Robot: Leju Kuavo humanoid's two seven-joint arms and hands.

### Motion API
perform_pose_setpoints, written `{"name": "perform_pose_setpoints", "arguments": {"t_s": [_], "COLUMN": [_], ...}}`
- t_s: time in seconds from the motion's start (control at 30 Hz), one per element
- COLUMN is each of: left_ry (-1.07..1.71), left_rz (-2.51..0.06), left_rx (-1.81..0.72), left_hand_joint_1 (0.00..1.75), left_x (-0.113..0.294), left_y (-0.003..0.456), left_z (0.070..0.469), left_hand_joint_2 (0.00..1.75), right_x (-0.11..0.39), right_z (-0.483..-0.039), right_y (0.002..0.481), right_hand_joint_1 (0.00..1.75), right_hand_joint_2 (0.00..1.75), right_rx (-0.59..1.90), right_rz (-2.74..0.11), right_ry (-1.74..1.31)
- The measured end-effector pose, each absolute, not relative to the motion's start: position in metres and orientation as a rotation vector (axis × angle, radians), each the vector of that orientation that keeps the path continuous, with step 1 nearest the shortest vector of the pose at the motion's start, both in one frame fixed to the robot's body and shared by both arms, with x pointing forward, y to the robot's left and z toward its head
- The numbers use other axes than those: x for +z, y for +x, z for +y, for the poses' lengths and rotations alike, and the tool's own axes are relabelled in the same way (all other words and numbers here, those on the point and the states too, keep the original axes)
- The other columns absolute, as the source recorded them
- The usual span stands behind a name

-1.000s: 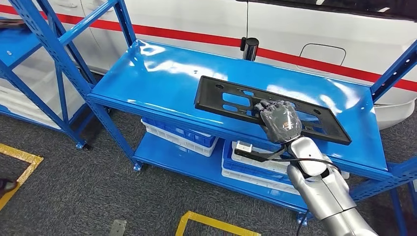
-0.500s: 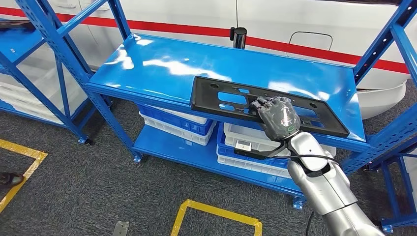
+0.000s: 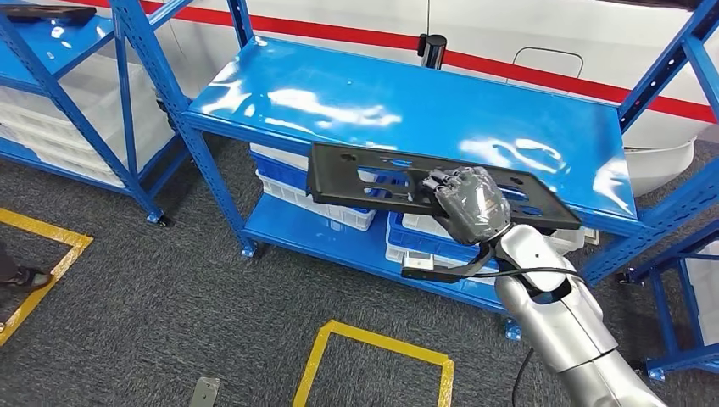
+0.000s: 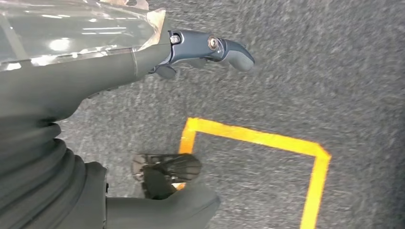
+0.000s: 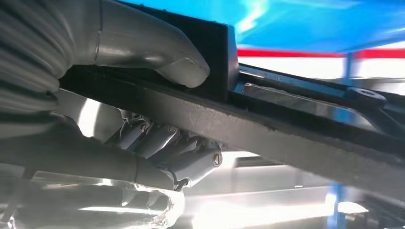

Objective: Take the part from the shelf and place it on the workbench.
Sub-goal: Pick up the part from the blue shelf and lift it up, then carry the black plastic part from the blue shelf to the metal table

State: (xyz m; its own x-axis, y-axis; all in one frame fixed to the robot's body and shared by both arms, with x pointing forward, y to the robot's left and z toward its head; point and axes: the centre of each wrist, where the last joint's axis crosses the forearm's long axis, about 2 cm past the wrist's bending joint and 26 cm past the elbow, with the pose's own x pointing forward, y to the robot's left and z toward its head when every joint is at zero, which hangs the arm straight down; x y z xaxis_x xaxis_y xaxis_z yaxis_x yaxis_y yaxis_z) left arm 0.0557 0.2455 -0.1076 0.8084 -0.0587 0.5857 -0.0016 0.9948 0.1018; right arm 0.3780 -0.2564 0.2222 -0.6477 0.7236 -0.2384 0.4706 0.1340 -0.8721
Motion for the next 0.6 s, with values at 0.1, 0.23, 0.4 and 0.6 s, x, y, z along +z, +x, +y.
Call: {"name": "perform_pose_setpoints", "arguments": {"t_s": [0.1, 0.23, 0.4, 0.6], "left_ry": [0.097, 0.101, 0.107, 0.108], "left_rz": [-0.627, -0.627, -0.625, -0.634], "left_rx": [-0.032, -0.038, -0.041, -0.042], "left_hand_joint_1": [0.0, 0.0, 0.0, 0.0], "left_x": [-0.108, -0.108, -0.108, -0.108], "left_y": [0.056, 0.056, 0.053, 0.054], "left_z": [0.245, 0.245, 0.246, 0.246], "left_hand_joint_2": [1.75, 1.75, 1.75, 1.75], "right_x": [0.224, 0.232, 0.232, 0.232], "right_z": [-0.25, -0.244, -0.242, -0.244], "right_y": [0.375, 0.373, 0.373, 0.373], "right_hand_joint_1": [1.62, 1.62, 1.62, 1.62], "right_hand_joint_2": [1.75, 1.75, 1.75, 1.75], "right_rx": [1.541, 1.541, 1.551, 1.558], "right_rz": [-2.219, -2.259, -2.262, -2.253], "right_ry": [-1.111, -1.109, -1.11, -1.118]}}
